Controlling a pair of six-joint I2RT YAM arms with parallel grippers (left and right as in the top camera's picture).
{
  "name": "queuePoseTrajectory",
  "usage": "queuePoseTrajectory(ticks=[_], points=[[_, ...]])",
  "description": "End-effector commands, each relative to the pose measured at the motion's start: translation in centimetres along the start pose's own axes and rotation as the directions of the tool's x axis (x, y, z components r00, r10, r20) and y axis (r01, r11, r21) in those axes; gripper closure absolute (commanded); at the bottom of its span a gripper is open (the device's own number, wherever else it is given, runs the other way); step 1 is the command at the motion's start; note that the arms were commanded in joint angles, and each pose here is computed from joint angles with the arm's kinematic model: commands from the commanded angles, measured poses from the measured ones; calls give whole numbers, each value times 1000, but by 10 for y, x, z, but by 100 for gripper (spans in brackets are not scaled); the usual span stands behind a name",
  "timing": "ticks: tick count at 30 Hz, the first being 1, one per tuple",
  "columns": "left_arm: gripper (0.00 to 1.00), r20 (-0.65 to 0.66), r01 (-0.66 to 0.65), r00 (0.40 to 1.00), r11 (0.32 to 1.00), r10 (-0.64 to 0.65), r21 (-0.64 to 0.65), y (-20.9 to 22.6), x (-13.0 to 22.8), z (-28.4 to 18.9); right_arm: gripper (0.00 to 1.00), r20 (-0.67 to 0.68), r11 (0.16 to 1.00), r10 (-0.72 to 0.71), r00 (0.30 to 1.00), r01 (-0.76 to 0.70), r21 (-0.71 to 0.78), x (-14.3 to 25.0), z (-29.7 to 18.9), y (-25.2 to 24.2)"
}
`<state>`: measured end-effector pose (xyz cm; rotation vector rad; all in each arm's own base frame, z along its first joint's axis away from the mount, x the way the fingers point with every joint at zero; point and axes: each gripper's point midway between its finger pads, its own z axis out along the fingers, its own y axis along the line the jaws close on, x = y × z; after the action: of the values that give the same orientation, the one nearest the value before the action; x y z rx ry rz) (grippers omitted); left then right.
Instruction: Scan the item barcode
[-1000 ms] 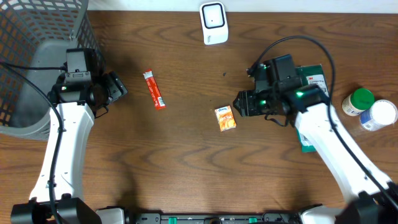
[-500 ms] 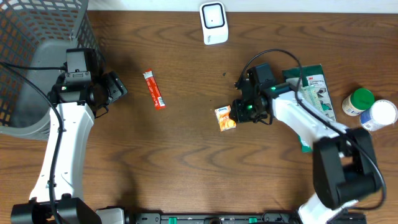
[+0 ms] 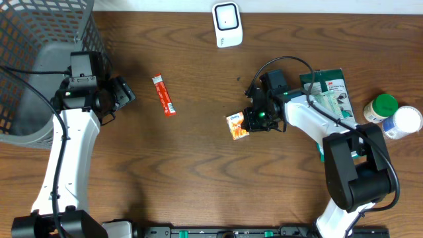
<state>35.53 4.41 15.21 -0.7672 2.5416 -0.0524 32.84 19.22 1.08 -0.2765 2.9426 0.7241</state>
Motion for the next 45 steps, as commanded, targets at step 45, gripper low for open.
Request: queuePoseTrajectory(ticks=[45], points=[[16, 21, 17, 1000, 1000, -17, -8, 4, -5, -5, 99, 326, 523, -71, 943, 313, -793, -6, -162, 77]])
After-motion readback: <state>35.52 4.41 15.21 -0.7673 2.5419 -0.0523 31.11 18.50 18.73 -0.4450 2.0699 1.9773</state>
